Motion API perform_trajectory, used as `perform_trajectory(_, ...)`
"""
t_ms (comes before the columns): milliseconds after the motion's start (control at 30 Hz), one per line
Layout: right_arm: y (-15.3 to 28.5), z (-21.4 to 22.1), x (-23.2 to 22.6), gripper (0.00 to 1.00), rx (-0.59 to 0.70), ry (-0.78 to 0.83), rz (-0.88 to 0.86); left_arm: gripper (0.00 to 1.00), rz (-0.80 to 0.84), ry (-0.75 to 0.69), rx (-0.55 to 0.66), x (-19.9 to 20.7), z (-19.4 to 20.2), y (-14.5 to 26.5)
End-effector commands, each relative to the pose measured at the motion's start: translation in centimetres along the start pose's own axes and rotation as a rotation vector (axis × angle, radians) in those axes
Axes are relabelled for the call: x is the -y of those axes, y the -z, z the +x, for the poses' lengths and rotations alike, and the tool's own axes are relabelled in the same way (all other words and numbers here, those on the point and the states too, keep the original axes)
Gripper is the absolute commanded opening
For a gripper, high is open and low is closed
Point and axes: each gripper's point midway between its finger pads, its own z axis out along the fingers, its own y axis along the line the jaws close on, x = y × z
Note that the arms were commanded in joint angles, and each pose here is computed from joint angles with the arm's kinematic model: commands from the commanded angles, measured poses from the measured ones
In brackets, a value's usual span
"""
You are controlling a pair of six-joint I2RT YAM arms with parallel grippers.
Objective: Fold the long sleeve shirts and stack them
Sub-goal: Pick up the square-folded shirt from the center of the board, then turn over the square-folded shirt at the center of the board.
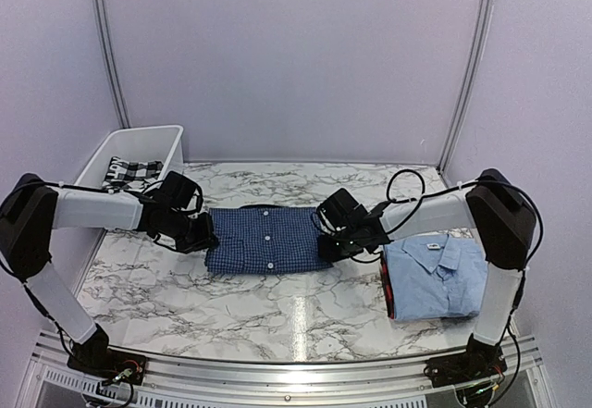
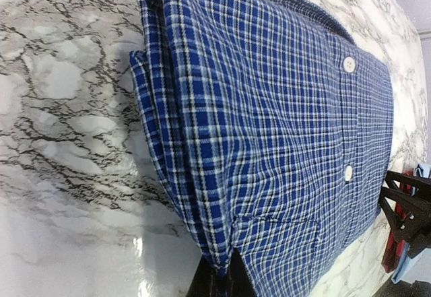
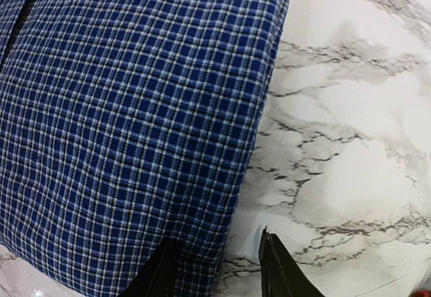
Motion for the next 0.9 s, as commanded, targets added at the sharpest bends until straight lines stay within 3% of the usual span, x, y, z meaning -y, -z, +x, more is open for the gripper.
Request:
perform_trajectory(0,0.4,0.6,-3.6,0.38,-0.004,0.022,-0.07,0.0,-0.059,-0.029,0.005,-1.7,-0.1,3.3)
perform_trajectory(233,1.8,0.6,-13.6,0.42,-0.013,0.067,-0.332,0.0,-0.154,-0.163,0.103,-1.7,-4.6,12.9)
perform_trajectory(367,2.7,-0.4,-16.1,0.46,-0.001,0.082,-0.41,0.0,-0.064,-0.266,0.106,3.4,-6.9,18.2)
perform_trajectory(467,4.9,-2.3,-14.6,0.49,0.061,0.077,-0.403,0.0,0.006,-0.339,0.102,8.1,-7.7,18.9)
perform_trajectory(567,6.4,-3.4,-10.6,0.5,0.096,0.026,-0.379,0.0,0.066,-0.406,-0.003,13.1,-6.4,14.7)
perform_trajectory(700,8.4,-3.9,-4.6,0.53,0.147,-0.05,-0.3,0.01,0.102,-0.492,-0.186,19.0,-3.4,4.1)
perform_trajectory(767,9.2,-3.7,-2.1,0.54,0.162,-0.086,-0.268,0.1,0.157,-0.526,-0.221,22.6,-2.9,-0.6)
perform_trajectory(800,9.4,-3.4,-1.0,0.54,0.164,-0.101,-0.251,0.19,0.192,-0.516,-0.22,24.3,-3.3,-2.4)
perform_trajectory(833,9.8,-3.3,-0.1,0.55,0.169,-0.112,-0.231,0.35,0.228,-0.491,-0.225,25.5,-3.4,-4.1)
perform_trajectory(867,10.1,-3.0,0.8,0.55,0.171,-0.12,-0.209,0.41,0.268,-0.466,-0.211,26.8,-3.9,-5.5)
